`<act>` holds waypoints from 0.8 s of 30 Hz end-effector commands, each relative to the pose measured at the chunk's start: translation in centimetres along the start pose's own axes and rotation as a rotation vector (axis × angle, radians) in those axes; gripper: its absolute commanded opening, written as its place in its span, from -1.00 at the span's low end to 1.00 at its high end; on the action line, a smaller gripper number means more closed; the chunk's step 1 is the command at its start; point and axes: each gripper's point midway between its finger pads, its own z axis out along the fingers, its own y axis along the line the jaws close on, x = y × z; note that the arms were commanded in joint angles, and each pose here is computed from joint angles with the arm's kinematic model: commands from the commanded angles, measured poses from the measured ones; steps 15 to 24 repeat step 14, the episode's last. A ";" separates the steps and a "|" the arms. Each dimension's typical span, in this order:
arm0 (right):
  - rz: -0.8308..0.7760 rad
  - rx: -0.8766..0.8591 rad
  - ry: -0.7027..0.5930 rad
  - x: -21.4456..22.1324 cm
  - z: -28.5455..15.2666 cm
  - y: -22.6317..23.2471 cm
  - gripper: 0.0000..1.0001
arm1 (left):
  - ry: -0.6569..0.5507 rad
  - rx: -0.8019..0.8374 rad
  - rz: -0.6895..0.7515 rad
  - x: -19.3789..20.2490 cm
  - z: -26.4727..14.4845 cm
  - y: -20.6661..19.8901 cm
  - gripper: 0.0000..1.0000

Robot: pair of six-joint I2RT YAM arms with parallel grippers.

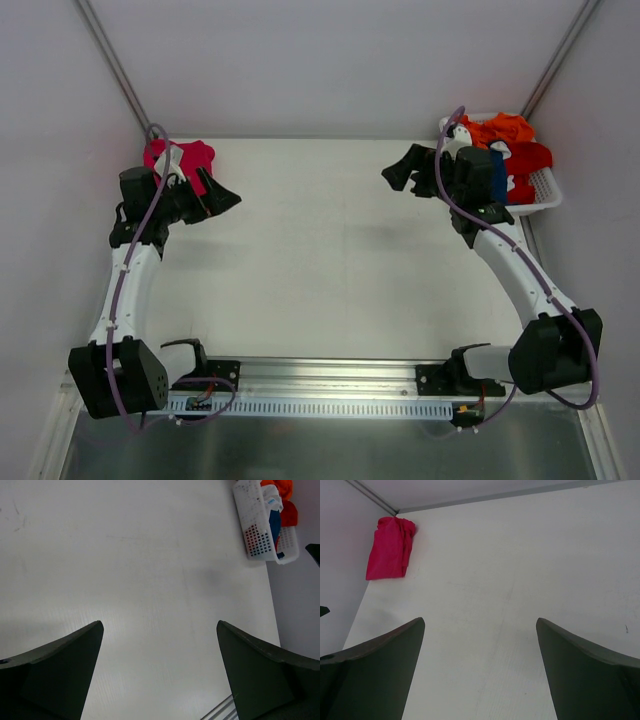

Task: Fold and stack the t-shirts
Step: Reset both grippers

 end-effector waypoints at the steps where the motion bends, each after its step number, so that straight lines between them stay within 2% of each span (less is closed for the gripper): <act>1: -0.044 -0.061 -0.047 -2.1 -0.7 1.9 0.99 | -0.018 0.105 0.059 -1.8 -0.9 -2.8 0.98; 7: -0.046 -0.037 -0.054 -1.7 -1.1 1.5 0.99 | -0.036 0.112 0.102 -2.2 -1.4 -3.1 0.98; 24: -0.046 -0.006 -0.061 -1.9 -1.2 0.9 0.99 | -0.059 0.080 0.105 -2.0 -1.8 -2.7 0.98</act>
